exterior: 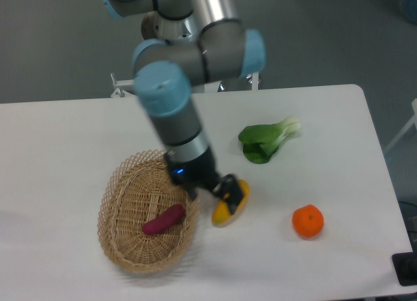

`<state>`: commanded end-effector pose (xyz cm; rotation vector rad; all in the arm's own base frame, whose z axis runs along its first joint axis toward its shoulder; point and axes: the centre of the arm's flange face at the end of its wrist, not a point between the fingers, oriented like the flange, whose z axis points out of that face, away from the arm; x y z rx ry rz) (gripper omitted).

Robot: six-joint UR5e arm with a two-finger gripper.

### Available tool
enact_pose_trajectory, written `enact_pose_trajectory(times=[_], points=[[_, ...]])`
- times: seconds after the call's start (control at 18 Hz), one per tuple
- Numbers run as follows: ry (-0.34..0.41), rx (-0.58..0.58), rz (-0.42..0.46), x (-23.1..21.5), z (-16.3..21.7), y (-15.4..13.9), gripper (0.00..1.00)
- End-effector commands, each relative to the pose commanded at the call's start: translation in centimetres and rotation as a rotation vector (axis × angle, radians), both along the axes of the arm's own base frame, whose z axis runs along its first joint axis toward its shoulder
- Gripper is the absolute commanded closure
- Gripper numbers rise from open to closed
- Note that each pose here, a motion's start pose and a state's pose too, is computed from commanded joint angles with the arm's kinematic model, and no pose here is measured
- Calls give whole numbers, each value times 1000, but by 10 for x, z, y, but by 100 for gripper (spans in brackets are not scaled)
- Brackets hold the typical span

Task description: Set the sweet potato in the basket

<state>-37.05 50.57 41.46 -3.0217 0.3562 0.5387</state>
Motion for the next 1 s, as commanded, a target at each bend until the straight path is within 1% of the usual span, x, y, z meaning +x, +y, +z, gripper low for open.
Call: enact_pose_trajectory(times=[0.17,0.33,0.44,0.56,1.0], points=[[-32,7,-60,-30,12,-33,0],[-48,-7,-134,-61,20,-69,0],[-49,-10,-164,-72,28,-88,0],[-52,7,-166,-77,33,-98,0],[-61,15,-165,-75,31,-100,0]])
